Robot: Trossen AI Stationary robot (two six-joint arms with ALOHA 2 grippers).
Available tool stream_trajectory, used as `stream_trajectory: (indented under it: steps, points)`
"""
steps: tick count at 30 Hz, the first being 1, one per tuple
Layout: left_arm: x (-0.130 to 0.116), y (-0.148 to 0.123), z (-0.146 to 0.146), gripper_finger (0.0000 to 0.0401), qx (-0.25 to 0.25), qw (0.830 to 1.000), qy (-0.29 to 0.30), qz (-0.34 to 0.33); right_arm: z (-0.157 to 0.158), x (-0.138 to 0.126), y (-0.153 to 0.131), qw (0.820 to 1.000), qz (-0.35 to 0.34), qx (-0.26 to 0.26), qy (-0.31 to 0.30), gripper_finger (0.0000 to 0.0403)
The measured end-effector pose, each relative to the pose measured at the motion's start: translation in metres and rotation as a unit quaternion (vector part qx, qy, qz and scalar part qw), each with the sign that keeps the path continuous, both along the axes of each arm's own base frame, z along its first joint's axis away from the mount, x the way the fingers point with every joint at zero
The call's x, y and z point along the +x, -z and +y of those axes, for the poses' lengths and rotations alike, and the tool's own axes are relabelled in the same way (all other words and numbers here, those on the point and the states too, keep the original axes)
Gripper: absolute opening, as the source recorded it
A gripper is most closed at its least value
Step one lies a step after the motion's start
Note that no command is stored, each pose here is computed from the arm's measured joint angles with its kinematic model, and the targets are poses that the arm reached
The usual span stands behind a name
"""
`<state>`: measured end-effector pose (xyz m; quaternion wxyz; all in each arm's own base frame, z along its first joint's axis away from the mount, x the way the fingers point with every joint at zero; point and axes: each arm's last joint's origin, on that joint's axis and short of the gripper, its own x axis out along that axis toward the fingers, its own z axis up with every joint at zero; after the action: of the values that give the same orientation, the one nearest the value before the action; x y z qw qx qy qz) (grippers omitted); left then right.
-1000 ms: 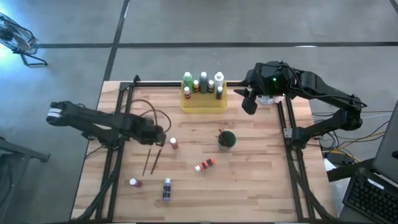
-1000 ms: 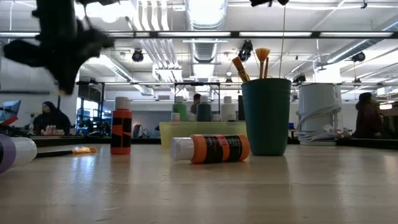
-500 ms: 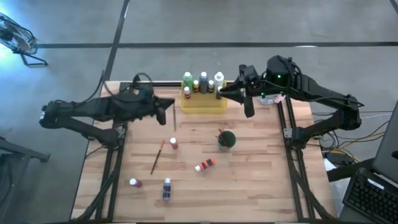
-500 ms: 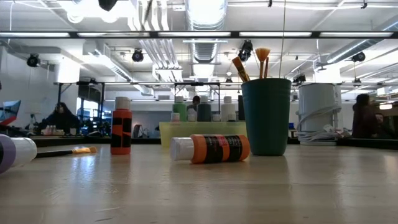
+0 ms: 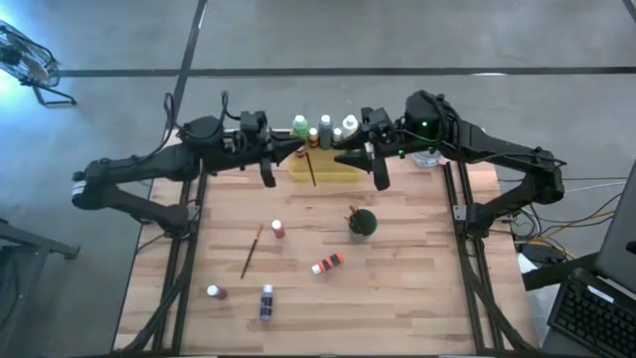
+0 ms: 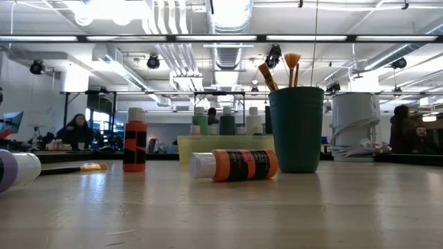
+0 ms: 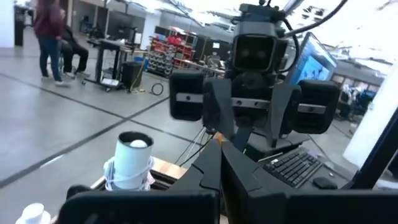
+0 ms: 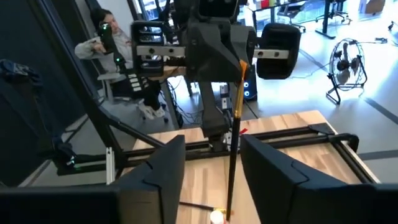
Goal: Pick & Place Paint Supplies
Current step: Put the gold paint brush into the green cup
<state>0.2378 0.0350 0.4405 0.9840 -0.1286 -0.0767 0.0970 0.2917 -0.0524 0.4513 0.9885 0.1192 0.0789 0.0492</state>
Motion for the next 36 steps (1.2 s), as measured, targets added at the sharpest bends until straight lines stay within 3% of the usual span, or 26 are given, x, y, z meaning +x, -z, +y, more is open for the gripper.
stream_trajectory:
  steps: [7,14,22,36]
  points:
    - [0.021,-0.022,0.006,0.0,0.047,0.998,0.033,-0.01,0.0,-0.001,-0.005,1.0,-0.015,-0.001,0.005,0.0188]
    - [0.054,-0.026,0.011,0.0,0.062,0.996,0.067,0.021,-0.001,0.003,-0.003,1.0,-0.013,-0.001,0.007,0.0184]
    - [0.073,-0.029,0.013,0.0,0.078,0.993,0.085,0.023,-0.001,0.002,-0.003,1.0,-0.013,-0.003,0.008,0.0153]
    - [0.067,-0.032,0.016,0.0,0.078,0.993,0.079,0.027,-0.002,0.002,-0.003,1.0,-0.013,-0.019,0.022,0.0054]
